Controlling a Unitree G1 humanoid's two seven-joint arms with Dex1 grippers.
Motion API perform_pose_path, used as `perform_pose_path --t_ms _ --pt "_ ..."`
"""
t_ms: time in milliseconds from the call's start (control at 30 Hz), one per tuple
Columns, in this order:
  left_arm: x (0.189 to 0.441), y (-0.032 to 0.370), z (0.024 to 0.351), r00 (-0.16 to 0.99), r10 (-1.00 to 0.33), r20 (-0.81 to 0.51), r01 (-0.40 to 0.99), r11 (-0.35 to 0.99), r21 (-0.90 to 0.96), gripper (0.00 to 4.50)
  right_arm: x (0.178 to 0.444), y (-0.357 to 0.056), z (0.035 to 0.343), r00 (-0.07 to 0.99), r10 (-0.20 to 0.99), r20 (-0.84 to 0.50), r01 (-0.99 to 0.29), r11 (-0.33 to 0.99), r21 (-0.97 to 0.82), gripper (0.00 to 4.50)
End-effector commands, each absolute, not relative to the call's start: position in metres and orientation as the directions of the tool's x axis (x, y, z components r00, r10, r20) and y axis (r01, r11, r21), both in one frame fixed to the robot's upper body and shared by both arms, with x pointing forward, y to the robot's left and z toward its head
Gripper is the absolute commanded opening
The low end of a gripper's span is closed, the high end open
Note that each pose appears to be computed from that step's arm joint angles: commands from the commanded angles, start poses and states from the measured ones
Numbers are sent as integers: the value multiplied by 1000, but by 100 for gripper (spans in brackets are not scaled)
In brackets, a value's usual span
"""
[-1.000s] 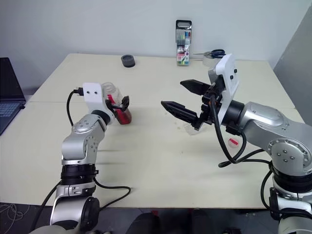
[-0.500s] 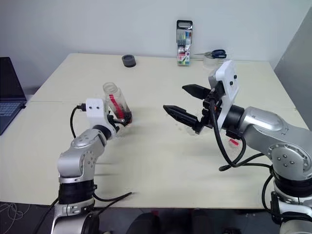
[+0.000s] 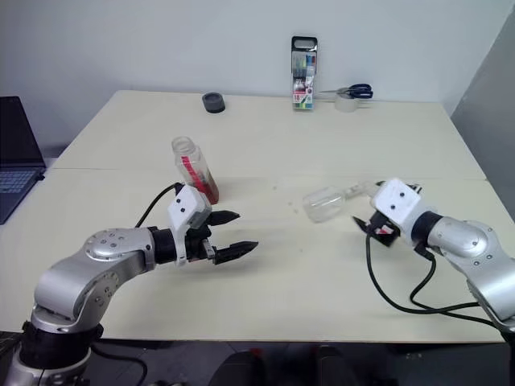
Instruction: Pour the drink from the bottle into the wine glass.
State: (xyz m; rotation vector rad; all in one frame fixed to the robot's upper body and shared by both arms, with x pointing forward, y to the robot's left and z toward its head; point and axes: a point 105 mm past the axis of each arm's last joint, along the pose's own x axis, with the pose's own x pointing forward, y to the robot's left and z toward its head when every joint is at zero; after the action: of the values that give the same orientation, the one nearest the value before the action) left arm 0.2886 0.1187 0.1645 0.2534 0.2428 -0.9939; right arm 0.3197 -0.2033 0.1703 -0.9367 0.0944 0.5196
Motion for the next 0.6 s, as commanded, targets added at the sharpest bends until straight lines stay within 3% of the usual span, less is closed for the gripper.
perform_pose_path --t_ms 33,300,600 --pt "300 115 184 527 -814 -243 850 505 151 447 336 -210 170 891 380 -249 -367 278 -888 450" --pt "306 106 187 520 -833 -190 854 503 133 447 374 -207 148 877 404 -258 -264 -42 -964 450" --pt "301 94 187 503 -850 -156 864 492 103 447 417 -170 149 845 485 -223 -172 -148 -974 450"
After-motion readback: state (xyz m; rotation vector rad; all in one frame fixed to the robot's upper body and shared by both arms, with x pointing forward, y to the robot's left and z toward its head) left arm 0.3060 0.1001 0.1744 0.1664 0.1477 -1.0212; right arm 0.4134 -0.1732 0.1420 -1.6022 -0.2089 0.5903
